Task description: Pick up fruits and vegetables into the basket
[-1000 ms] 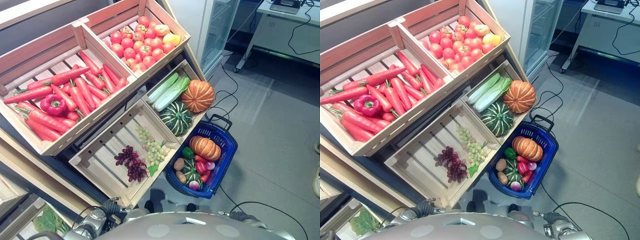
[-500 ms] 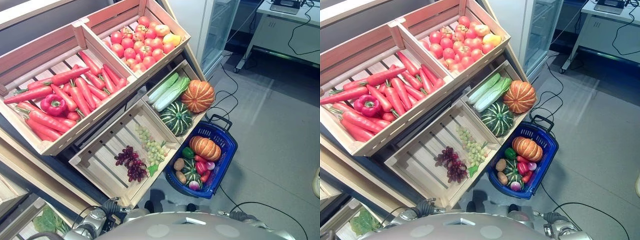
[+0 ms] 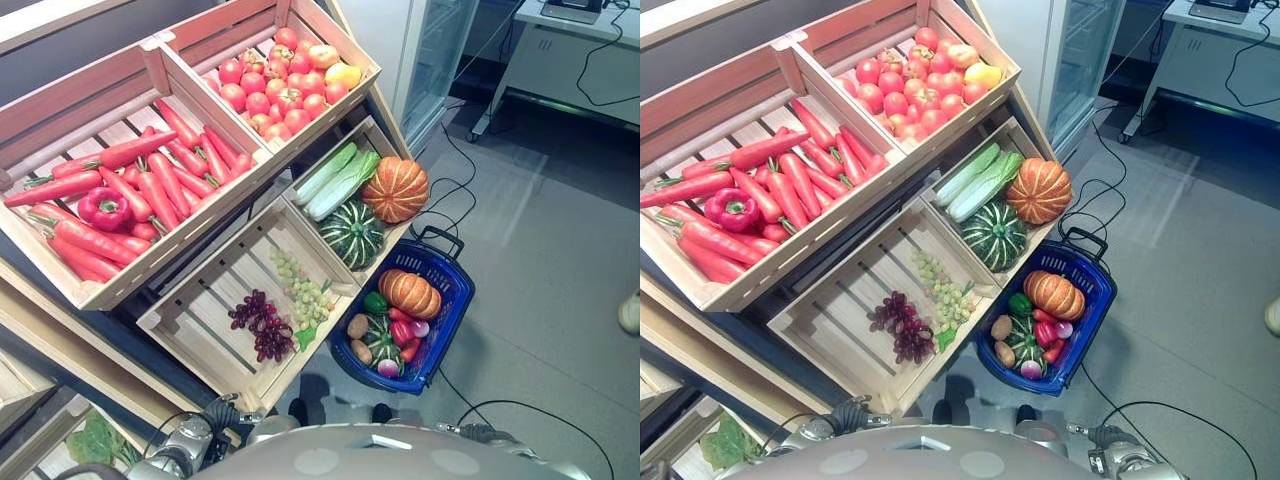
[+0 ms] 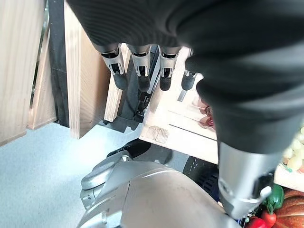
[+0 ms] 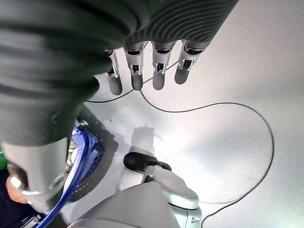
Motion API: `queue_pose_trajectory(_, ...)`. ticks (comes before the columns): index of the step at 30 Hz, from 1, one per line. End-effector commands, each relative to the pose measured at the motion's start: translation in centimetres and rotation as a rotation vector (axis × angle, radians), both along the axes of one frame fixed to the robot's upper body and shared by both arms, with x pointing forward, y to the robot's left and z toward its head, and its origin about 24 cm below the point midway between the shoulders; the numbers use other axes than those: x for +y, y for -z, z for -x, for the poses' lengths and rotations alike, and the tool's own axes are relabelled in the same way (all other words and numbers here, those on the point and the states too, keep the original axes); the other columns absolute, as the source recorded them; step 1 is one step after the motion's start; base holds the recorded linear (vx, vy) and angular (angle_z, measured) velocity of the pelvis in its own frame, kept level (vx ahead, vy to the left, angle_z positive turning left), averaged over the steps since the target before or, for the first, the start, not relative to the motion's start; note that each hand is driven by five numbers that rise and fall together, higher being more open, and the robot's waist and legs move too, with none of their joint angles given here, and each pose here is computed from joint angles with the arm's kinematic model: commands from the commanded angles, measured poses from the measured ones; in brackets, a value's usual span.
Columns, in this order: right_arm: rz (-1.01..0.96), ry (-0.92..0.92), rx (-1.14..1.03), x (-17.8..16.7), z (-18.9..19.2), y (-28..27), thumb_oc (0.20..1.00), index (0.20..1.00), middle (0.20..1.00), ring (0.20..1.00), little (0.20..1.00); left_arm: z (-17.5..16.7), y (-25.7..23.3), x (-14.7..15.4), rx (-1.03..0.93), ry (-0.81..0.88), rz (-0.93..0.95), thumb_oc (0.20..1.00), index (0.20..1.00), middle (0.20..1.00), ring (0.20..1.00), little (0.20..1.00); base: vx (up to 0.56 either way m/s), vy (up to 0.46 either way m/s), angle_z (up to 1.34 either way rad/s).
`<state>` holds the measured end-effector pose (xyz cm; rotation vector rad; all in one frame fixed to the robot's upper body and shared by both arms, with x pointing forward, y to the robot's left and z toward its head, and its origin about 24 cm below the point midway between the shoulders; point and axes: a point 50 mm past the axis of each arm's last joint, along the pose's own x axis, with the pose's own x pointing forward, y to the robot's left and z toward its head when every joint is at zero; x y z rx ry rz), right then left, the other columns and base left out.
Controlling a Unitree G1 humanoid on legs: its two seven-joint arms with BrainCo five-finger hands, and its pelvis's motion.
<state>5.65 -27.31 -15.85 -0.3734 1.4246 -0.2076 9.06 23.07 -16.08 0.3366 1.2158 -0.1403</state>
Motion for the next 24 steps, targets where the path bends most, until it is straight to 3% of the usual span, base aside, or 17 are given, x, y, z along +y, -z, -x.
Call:
queue_pose_trajectory(1,0.036,0.016,-0.067,-0.9,-3.0,-0.8,1.000,1.000,1.000,1.000,1.000,-2.9,-0.9,0.7,-0.085,-0.035,0.005,1.000,1.000,1.000,1.000,1.000,-0.20,-0.012,-0.03)
queue_pose_trajectory(13,0.052,0.021,-0.259,-1.5,-9.5,-3.0,1.000,1.000,1.000,1.000,1.000,-10.2,-4.0,-0.1,-0.392,-0.099,0.107,1.000,1.000,1.000,1.000,1.000,-0.16,-0.014,-0.03)
queue_pose_trajectory(19,0.067,0.022,-0.329,-2.4,-11.8,-4.4,1.000,1.000,1.000,1.000,1.000,-17.0,-9.3,-2.3,-0.735,-0.148,0.348,1.000,1.000,1.000,1.000,1.000,-0.13,-0.009,-0.01)
queue_pose_trajectory(24,0.069,0.041,-0.369,-2.6,-12.6,-4.9,1.000,1.000,1.000,1.000,1.000,-19.8,-13.3,-3.4,-0.929,-0.120,0.500,1.000,1.000,1.000,1.000,1.000,-0.08,-0.029,0.05)
